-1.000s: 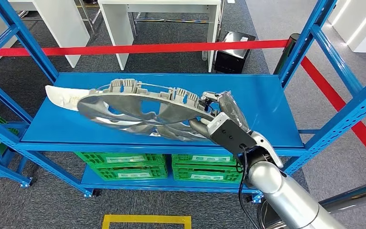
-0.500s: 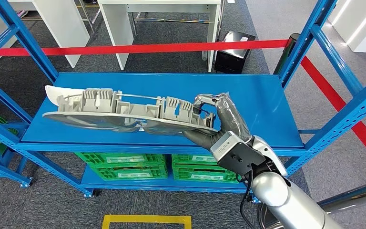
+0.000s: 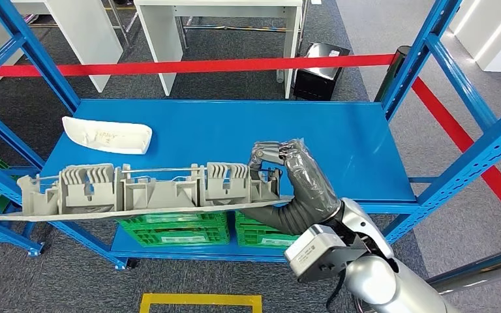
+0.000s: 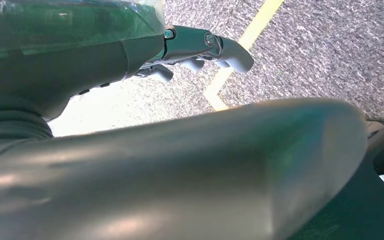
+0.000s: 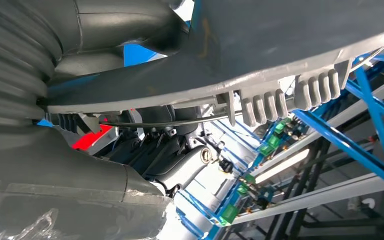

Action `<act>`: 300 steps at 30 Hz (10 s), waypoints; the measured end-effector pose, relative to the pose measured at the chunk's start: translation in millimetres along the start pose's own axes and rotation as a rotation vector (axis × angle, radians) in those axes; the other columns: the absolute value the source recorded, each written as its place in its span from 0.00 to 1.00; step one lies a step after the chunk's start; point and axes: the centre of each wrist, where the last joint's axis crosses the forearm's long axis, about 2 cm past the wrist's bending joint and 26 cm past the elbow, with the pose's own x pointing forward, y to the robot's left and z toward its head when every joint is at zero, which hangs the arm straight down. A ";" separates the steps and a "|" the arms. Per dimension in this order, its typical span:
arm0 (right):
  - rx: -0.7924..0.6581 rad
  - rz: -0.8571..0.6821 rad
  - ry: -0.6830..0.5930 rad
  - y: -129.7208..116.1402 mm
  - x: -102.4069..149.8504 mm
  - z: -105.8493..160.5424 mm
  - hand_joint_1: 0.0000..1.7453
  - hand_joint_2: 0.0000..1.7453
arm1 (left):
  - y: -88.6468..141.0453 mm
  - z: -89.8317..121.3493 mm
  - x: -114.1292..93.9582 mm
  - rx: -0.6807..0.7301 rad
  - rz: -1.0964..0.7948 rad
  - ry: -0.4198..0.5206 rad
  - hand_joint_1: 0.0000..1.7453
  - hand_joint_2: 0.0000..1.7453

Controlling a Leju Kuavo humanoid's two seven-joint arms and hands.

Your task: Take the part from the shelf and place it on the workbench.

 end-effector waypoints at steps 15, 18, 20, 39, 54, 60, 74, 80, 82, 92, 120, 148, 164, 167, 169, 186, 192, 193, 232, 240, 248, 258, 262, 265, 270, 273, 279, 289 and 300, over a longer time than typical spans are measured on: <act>0.008 0.003 -0.046 2.2 10.7 1.4 1.00 1.00 | 0.0 0.0 0.0 0.000 0.002 0.000 0.00 1.00; 0.010 0.003 -0.048 2.6 11.2 2.0 1.00 1.00 | -0.2 0.0 -0.2 0.000 0.003 0.001 0.00 1.00; 0.012 0.003 -0.048 2.7 11.3 2.4 1.00 1.00 | -0.3 0.1 -0.4 -0.001 0.003 0.002 0.00 1.00; 0.015 -0.003 -0.041 4.2 12.0 4.3 1.00 1.00 | -1.6 0.3 -2.1 -0.024 0.079 0.006 0.00 1.00; 0.003 -0.009 -0.008 7.0 11.1 7.9 1.00 1.00 | -1.4 0.3 -4.0 -0.028 0.126 0.006 0.00 1.00; -0.008 -0.004 0.000 8.8 14.9 14.3 1.00 1.00 | -1.7 0.4 -4.2 -0.038 0.127 0.006 0.00 1.00; -0.005 0.000 0.017 9.5 14.5 24.2 1.00 1.00 | -4.6 0.8 -2.0 -0.048 0.129 0.006 0.00 1.00; -0.005 0.006 0.018 10.5 15.0 25.3 1.00 1.00 | -4.7 0.9 -2.0 -0.048 0.129 0.008 0.00 1.00; -0.004 0.005 0.022 11.5 14.7 26.3 1.00 1.00 | -4.7 0.9 -2.0 -0.048 0.129 0.008 0.00 1.00; -0.001 0.019 0.028 12.7 16.0 27.8 1.00 1.00 | -3.1 0.4 -0.3 -0.047 0.128 0.007 0.00 1.00; -0.022 0.085 0.032 12.1 16.9 32.0 1.00 1.00 | -2.0 0.1 3.2 -0.049 0.131 0.012 0.00 1.00; -0.038 0.099 0.019 6.5 15.7 28.1 1.00 1.00 | -0.9 -0.4 7.4 -0.057 0.132 0.017 0.00 1.00; -0.074 0.127 0.033 2.2 13.4 32.7 1.00 1.00 | 1.9 -1.1 14.4 -0.056 0.118 0.014 0.00 1.00; -0.094 0.133 0.037 0.0 13.3 34.8 1.00 1.00 | 1.3 -1.0 14.8 -0.056 0.111 0.015 0.00 1.00; -0.103 0.135 0.044 -0.9 13.0 36.5 1.00 1.00 | 0.8 -0.9 14.1 -0.057 0.110 0.017 0.00 1.00; -0.139 0.168 0.078 -8.2 13.4 47.5 1.00 1.00 | 1.9 -1.1 15.3 -0.056 0.114 0.014 0.00 1.00; -0.141 0.175 0.092 -9.6 12.0 50.4 1.00 1.00 | 0.9 -0.9 14.5 -0.058 0.115 0.016 0.00 1.00; -0.142 0.177 0.092 -10.1 12.2 50.5 1.00 1.00 | 0.8 -0.9 14.7 -0.058 0.116 0.015 0.00 1.00; -0.169 0.191 0.074 -15.9 15.5 50.0 1.00 1.00 | -0.6 -0.6 12.0 -0.062 0.116 0.023 0.00 1.00; -0.167 0.192 0.073 -15.5 15.9 50.0 1.00 1.00 | 1.2 -0.9 13.0 -0.059 0.116 0.021 0.00 1.00; -0.170 0.195 0.069 -16.5 16.4 49.3 1.00 1.00 | 1.4 -1.0 14.4 -0.059 0.116 0.021 0.00 1.00; -0.173 0.202 0.053 -17.3 17.0 49.3 1.00 1.00 | 1.2 -1.0 15.7 -0.061 0.124 -0.020 0.00 1.00; -0.172 0.214 0.040 -17.1 17.3 49.6 1.00 1.00 | 1.2 -1.0 15.1 -0.060 0.126 -0.027 0.00 1.00; -0.170 0.231 0.028 -16.1 17.5 50.4 1.00 1.00 | 0.6 -0.8 14.0 -0.060 0.126 -0.028 0.00 1.00; -0.169 0.252 0.017 -14.3 19.0 52.1 1.00 1.00 | 0.8 -0.9 13.0 -0.059 0.125 -0.031 0.00 1.00; -0.171 0.262 0.009 -13.9 20.5 52.7 1.00 1.00 | 0.9 -0.9 12.8 -0.058 0.124 -0.034 0.00 1.00; -0.173 0.270 0.004 -13.7 22.0 54.5 1.00 1.00 | -0.1 -0.7 11.8 -0.060 0.124 -0.037 0.00 1.00; -0.173 0.283 0.000 -11.9 23.7 58.3 1.00 1.00 | -0.8 -0.5 12.0 -0.067 0.123 -0.039 0.00 1.00; -0.173 0.290 0.001 -9.5 25.4 61.5 1.00 1.00 | -0.8 -0.5 9.9 -0.072 0.123 -0.036 0.00 1.00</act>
